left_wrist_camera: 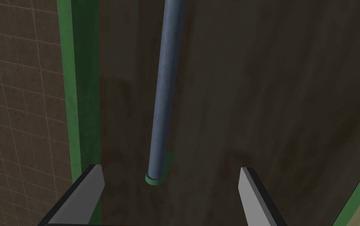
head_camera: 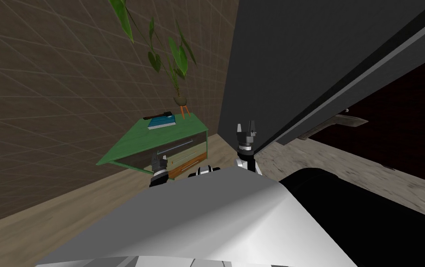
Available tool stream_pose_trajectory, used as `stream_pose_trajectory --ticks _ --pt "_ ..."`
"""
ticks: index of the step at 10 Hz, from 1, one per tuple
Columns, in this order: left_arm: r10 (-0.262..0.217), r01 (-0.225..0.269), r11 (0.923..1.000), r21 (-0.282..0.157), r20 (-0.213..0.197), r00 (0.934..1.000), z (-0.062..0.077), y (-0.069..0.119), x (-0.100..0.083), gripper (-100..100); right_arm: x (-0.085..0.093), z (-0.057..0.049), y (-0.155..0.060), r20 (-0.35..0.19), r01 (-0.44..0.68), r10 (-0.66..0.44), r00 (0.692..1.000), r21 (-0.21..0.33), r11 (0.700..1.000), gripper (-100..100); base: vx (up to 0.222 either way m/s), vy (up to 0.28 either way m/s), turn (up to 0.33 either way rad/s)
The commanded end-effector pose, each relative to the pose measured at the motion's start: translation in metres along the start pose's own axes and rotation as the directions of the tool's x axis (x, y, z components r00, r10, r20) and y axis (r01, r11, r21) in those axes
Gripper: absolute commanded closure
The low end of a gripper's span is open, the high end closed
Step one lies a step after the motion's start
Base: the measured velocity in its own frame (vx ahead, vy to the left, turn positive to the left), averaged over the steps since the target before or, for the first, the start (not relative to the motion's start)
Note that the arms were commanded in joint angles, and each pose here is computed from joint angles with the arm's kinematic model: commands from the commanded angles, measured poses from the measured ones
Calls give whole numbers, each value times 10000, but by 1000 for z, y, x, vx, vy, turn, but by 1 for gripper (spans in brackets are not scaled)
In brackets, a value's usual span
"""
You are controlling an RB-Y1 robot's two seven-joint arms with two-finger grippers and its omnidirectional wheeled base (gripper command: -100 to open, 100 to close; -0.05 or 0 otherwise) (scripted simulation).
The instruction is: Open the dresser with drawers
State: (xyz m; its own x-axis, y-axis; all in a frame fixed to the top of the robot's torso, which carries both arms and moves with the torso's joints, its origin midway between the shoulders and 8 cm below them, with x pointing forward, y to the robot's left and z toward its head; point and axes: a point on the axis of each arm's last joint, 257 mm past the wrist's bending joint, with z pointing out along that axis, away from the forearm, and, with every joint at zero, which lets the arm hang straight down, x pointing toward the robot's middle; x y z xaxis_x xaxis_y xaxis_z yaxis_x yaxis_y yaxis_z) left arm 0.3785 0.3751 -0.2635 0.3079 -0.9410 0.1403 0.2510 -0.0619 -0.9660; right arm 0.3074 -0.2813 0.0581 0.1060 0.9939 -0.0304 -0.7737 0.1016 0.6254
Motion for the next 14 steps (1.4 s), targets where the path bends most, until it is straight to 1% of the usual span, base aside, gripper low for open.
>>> stream_pose_trajectory --ticks 1,2,3,4,5,6,7,8,9,10,11,12,13,14 --pt "-206 207 9998 -50 152 9997 -3 4 3 -100 0 0 0 0 0 0 10000 0 10000 0 8 -7 0" --pt "-277 277 9996 45 4 9996 10 6 2 -100 0 0 0 0 0 0 10000 0 10000 0 -48 -42 1" --pt "-333 333 9994 -42 -30 9994 14 13 6 -100 0 0 0 0 -1 1 10000 -1 10000 0 -62 -49 0" --pt "-323 324 9995 54 -135 9994 26 13 1 -100 0 0 0 0 -1 1 10000 -1 10000 0 -86 -42 0" --pt "-389 391 9992 71 -191 9991 32 15 7 -100 0 0 0 0 -2 2 10000 -2 10000 0 -78 -35 1" --pt "-405 405 9992 -33 -191 9990 33 21 8 -100 0 0 0 0 -1 1 10000 -1 10000 0 -37 -19 0" --pt "-379 376 9991 -217 -145 9992 30 29 6 -100 0 0 0 0 -1 1 10000 -1 10000 0 -6 -4 -2" --pt "-389 389 9992 -17 -265 9989 46 24 3 -100 0 0 0 0 0 0 10000 0 10000 0 -39 -28 2" --pt "-435 432 9990 -107 -291 9986 51 30 7 -100 0 0 0 0 0 0 10000 -1 10000 0 -50 -32 2" --pt "-409 402 9988 -272 -247 9989 47 38 5 -100 0 0 0 0 -1 1 10000 -1 10000 0 -27 -17 -1" --pt "-398 397 9992 -46 -334 9986 64 31 1 -100 0 0 0 0 0 0 10000 -1 10000 0 -66 -45 0" --pt "-445 440 9989 -130 -362 9984 70 37 5 -100 0 0 0 0 -1 1 10000 -1 10000 0 -63 -41 1" --pt "-414 404 9987 -307 -310 9987 66 44 3 -100 0 0 0 0 -1 1 10000 -1 10000 0 -28 -16 -1" --pt "-392 389 9992 -81 -365 9986 84 37 -2 -100 0 0 0 0 0 0 10000 -1 10000 0 -60 -31 1"
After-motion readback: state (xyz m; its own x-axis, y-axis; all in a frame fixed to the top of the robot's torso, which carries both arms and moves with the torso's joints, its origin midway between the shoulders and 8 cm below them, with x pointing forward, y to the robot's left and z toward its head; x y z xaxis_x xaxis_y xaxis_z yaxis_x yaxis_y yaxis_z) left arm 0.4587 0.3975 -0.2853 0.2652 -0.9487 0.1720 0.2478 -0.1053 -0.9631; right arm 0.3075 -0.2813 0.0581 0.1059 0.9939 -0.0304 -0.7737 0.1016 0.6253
